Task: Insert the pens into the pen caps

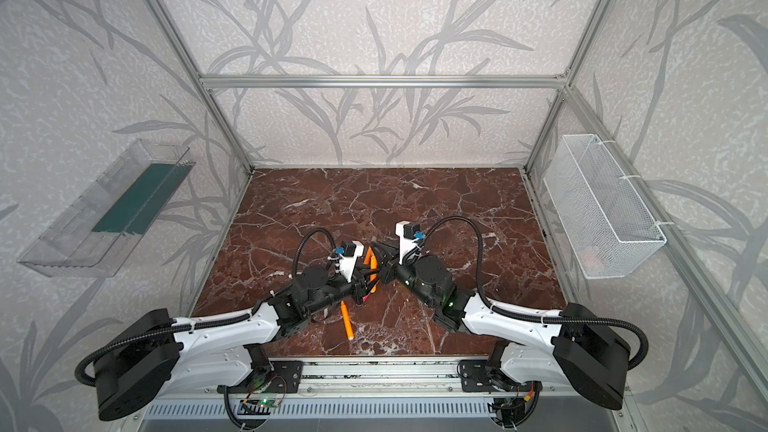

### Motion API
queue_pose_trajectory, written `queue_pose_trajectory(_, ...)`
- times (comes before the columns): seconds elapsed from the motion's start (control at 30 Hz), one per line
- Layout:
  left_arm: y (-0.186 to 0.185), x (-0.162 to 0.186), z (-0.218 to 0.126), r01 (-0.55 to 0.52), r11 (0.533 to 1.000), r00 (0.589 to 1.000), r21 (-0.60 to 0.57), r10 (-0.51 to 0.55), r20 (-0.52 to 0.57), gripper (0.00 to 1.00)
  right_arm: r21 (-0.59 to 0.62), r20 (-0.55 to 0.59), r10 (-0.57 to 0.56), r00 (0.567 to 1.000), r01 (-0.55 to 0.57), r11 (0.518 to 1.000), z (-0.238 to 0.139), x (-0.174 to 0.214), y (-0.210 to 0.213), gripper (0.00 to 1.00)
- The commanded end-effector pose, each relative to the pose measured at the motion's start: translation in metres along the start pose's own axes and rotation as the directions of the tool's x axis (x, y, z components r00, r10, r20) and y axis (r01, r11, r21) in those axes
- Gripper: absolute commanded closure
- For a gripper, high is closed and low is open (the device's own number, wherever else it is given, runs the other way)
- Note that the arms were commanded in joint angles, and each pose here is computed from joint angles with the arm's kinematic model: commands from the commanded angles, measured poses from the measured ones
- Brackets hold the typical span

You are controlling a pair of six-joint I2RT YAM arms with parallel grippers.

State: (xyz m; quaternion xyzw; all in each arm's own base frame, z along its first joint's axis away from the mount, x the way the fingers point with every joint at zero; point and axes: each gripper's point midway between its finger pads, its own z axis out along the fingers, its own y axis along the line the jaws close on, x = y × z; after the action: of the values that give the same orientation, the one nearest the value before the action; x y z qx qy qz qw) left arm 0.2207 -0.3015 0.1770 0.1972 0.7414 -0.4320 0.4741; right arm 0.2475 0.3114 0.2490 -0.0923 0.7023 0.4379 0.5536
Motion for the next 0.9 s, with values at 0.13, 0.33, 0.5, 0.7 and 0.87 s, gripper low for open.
queue_pose_trajectory(0.13, -0.018, -0.027, -0.005, 0.012, 0.996, 0.994, 0.086, -0.021, 0.104, 1.0, -0.069, -0.027, -0.052, 0.998, 0.051, 0.996, -0.015, 0.013, 0.01, 1.0)
queue_pose_trajectory(0.33, -0.033, -0.027, -0.009, -0.001, 0.985, 0.993, 0.174, -0.019, 0.113, 1.0, -0.14, -0.039, -0.095, 0.995, 0.089, 0.986, -0.024, 0.022, 0.016, 0.96)
queue_pose_trajectory(0.5, -0.038, -0.027, -0.011, -0.006, 0.979, 0.993, 0.204, -0.019, 0.119, 1.0, -0.199, -0.038, -0.11, 0.993, 0.1, 0.975, -0.032, 0.027, 0.023, 0.92)
queue_pose_trajectory(0.7, -0.037, -0.025, -0.009, -0.015, 0.98, 0.994, 0.199, -0.008, 0.11, 1.0, -0.155, -0.037, -0.103, 0.994, 0.096, 0.983, -0.038, 0.024, 0.016, 0.84)
queue_pose_trajectory(0.87, -0.036, -0.023, -0.009, -0.026, 0.981, 0.995, 0.19, 0.006, 0.103, 1.0, -0.124, -0.058, -0.1, 0.993, 0.092, 0.988, -0.036, 0.025, 0.012, 0.71)
